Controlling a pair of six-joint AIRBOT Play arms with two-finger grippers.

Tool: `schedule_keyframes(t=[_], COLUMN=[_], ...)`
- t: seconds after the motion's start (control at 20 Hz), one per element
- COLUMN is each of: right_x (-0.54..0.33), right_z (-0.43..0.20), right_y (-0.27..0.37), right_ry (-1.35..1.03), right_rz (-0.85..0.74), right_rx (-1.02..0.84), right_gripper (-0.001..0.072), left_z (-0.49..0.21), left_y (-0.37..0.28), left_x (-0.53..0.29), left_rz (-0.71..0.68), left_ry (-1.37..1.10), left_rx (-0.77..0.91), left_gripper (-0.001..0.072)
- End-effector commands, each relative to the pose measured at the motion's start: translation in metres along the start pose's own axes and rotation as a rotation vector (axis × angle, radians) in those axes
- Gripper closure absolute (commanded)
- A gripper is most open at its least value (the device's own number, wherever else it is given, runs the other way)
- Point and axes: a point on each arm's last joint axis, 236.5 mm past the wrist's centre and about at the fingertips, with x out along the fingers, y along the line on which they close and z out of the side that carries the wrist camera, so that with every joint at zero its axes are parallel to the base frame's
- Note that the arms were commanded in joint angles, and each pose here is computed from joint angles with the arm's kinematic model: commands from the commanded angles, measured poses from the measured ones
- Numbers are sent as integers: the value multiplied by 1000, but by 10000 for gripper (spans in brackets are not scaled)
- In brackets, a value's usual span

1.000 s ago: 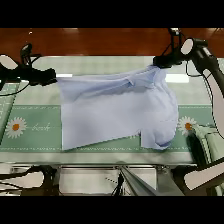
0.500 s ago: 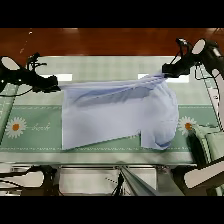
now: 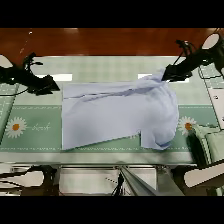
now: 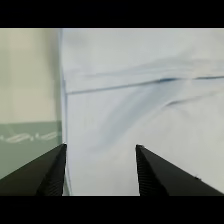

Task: Fold the shirts.

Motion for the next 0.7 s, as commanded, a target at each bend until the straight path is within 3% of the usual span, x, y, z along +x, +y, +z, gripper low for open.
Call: schedule_keyframes(t=[0.0, 0.3, 0.35, 0.65], right_x=[-32, -28, -26, -19], right_z=[-37, -91, -98, -103], right_y=[-41, -77, -80, -80], right_ry=[57, -6, -3, -13], right_rz=[-49, 115, 115, 117], right_rx=[76, 291, 304, 313], right_gripper=[221, 221, 221, 224], left_z=[-66, -210, -223, -222], left_y=[13, 17, 15, 27], left_x=[-19, 33, 38, 61], left_rz=[-34, -185, -205, -175], left_ry=[147, 339, 373, 321], left_rx=[-26, -168, -178, -196], left_gripper=[195, 167, 118, 97])
